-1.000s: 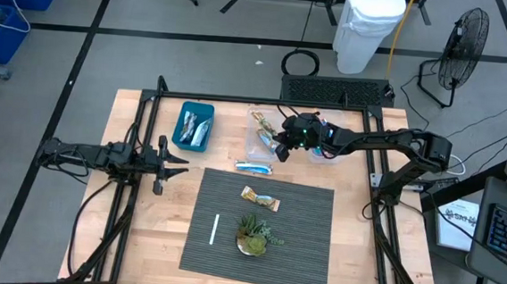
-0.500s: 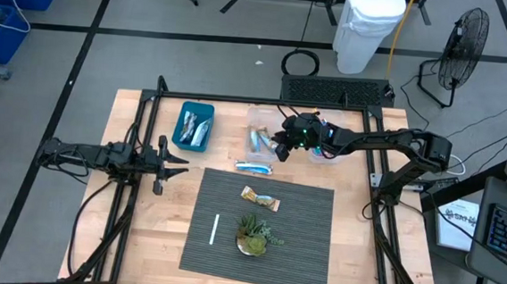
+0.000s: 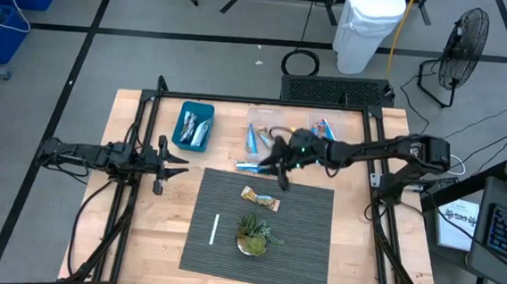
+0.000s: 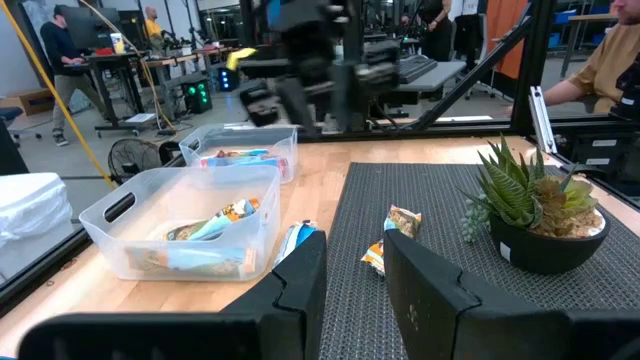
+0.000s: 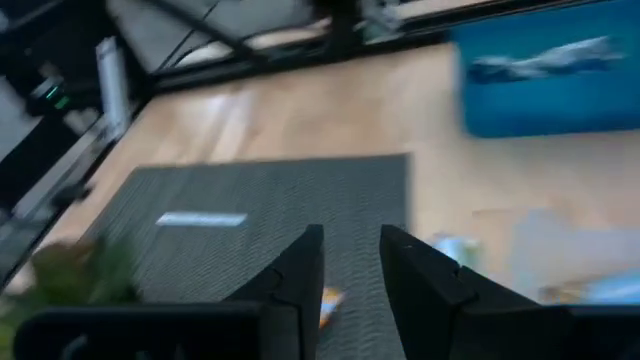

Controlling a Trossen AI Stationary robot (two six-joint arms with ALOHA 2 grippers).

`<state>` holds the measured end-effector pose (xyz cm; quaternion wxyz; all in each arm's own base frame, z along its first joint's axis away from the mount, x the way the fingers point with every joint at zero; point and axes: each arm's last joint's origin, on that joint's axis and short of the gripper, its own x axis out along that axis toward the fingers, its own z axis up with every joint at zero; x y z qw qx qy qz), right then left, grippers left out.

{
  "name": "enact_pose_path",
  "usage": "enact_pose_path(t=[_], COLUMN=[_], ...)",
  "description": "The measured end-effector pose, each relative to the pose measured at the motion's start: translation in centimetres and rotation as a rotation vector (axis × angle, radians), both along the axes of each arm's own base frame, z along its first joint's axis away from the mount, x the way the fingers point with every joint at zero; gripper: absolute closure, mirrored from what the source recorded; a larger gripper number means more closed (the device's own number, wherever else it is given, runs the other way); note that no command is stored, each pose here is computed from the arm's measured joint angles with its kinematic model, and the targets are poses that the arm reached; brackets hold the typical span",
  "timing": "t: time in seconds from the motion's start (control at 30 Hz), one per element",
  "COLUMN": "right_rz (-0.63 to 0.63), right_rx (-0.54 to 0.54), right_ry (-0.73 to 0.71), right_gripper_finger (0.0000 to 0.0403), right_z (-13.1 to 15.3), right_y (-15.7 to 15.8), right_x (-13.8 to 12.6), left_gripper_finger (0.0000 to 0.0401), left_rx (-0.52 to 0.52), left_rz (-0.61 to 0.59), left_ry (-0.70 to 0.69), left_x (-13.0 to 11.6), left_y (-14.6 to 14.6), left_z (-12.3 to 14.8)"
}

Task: Pick and place Granola Bars by type
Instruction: Put the yellow granola bar into the left transparent bin

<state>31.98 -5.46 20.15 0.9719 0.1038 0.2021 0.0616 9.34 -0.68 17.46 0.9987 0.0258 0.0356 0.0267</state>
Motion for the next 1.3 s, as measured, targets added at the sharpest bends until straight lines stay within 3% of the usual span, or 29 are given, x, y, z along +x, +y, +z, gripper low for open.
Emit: enact_pose_path(t=[0.27,0.37,0.5,0.87,1.3], right_rz=[0.154,0.118,0.001,-0.051,-0.075], right_rx=[0.033,0.018,-0.085,-0.083,-0.01], right_ry=[0.243,0.381,0.493,0.449,0.349], right_gripper_finger=[0.0308,0.0306,0.0295,0.026,0.0252], right_z=[-2.0,-2.9,-3.7,-5.5,-6.9], right_y=[5.4,6.8,7.8,8.8,9.1], right_x=[-0.7,-1.5,-2.3,-3.4,-4.5], left_gripper_finger=[0.0293,0.0293,0.0293,0.0293,0.0293], left_rx=[0.0,0.0,0.0,0.0,0.0], left_rz=[0.0,0.0,0.0,0.0,0.0], left_ry=[0.0,0.0,0.0,0.0,0.0], left_x=[0.0,0.0,0.0,0.0,0.0], left_y=[0.0,0.0,0.0,0.0,0.0], left_z=[0.0,0.0,0.0,0.0,0.0])
